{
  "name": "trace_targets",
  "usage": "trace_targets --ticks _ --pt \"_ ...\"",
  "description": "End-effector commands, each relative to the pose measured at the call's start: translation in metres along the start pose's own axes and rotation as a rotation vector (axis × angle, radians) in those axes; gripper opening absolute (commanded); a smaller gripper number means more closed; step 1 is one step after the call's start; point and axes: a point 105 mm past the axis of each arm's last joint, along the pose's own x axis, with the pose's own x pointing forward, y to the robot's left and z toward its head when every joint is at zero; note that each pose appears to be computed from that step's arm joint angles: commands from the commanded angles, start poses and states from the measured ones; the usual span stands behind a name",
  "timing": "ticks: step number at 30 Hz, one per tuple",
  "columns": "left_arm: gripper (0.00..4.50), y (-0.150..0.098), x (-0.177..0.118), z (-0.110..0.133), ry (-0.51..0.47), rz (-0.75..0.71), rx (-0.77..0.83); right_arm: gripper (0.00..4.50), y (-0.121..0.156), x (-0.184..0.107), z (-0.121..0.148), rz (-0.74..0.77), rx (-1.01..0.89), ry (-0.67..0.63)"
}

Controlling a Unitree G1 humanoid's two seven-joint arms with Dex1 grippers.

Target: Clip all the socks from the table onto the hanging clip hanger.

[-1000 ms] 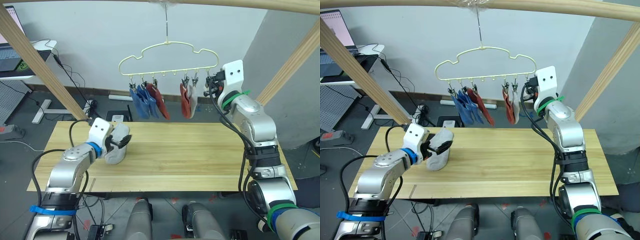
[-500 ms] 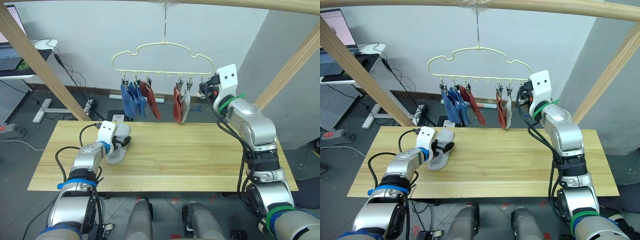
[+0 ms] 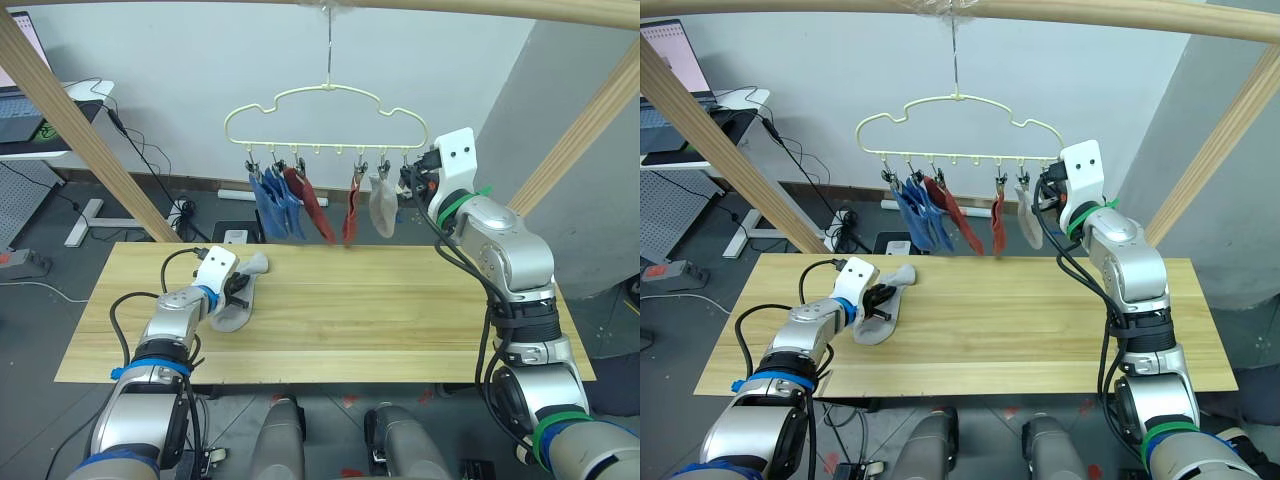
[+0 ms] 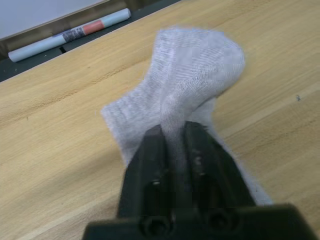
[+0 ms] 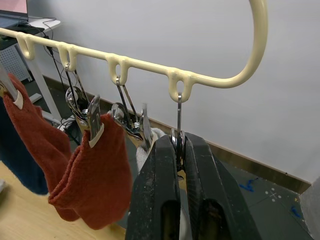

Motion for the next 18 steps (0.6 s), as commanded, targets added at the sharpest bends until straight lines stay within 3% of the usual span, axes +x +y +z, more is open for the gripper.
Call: trace_targets --ticks 1,6,9,18 --pt "0.03 -0.019 -0.003 0.017 -0.097 -0.085 0.035 0.0 -0.008 -0.002 0.018 -0.008 -0.006 -0.055" --pt "0.03 -0.063 -0.023 0.054 -0.295 -0.286 0.043 0.0 -0.017 -0.004 0.021 0.005 0.021 -0.026" --pt "0.03 -0.1 -0.048 0.087 -0.451 -0.446 0.071 0.0 -0.023 -0.007 0.021 0.031 0.138 0.028" --pt "0.03 -0.162 -0.068 0.13 -0.623 -0.584 0.195 0.0 -0.024 -0.017 0.029 0.082 0.527 0.14"
